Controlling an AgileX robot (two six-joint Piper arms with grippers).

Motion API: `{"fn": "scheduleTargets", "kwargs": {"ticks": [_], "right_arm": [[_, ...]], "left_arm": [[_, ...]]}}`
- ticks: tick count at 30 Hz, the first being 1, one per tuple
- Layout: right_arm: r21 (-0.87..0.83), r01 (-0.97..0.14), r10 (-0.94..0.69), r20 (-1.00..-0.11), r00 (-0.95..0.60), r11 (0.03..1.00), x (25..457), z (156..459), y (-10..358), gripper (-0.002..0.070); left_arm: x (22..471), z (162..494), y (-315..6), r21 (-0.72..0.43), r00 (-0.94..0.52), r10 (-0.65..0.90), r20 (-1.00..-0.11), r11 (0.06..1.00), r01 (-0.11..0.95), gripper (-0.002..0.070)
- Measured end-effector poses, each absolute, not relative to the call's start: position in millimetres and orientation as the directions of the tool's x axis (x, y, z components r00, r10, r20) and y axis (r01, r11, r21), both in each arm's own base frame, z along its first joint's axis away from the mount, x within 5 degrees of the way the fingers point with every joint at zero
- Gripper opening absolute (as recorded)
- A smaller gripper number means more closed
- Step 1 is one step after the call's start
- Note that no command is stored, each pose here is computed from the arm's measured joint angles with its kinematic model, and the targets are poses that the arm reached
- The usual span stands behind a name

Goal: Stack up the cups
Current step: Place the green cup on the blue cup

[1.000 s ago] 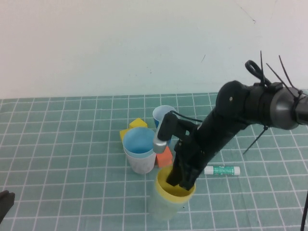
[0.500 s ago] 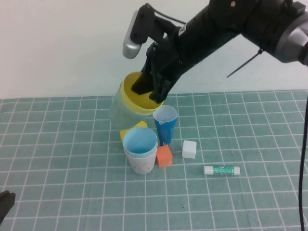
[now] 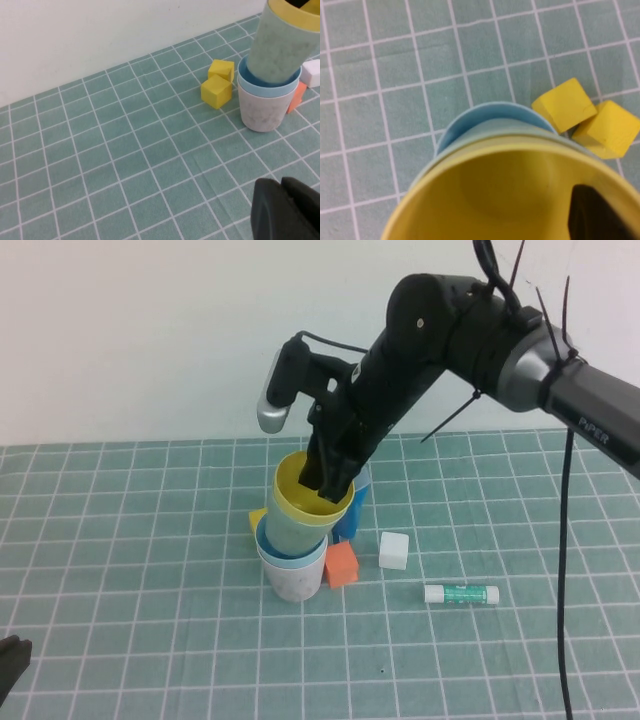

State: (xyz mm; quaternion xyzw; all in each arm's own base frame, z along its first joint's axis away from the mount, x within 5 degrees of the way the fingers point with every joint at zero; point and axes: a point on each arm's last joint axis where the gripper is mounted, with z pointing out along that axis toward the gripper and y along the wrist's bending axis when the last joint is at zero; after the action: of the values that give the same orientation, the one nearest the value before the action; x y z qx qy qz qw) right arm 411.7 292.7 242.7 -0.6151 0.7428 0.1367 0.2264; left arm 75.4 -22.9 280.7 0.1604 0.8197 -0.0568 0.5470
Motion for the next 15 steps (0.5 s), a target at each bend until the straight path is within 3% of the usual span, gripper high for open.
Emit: {"fn": "scheduleTargets", "kwargs": {"ticks": [7, 13, 15], "right_arm": [[-0.073, -0.975, -0.852, -0.502, -0.147, 0.211, 414.6, 234.2, 294.3, 0.0056], [-0.061, -0.969, -0.837, -0.52, -0.173, 0.239, 415.3, 235.3, 295.6, 0.0278], [-0.057, -0.967, -0.832, -0.524, -0.182, 0.247, 415.5, 236.1, 295.9, 0.0321]], "left_arm": [[75.6, 281.0, -22.9, 0.082, -0.346, 0.2, -0.917, 0.942, 0.325, -0.0002], [75.7, 281.2, -23.0, 0.082, -0.344, 0.199, -0.917, 0.942, 0.325, -0.0001], [75.7, 281.2, -23.0, 0.082, -0.344, 0.199, -0.917, 0.942, 0.325, -0.0001]]}}
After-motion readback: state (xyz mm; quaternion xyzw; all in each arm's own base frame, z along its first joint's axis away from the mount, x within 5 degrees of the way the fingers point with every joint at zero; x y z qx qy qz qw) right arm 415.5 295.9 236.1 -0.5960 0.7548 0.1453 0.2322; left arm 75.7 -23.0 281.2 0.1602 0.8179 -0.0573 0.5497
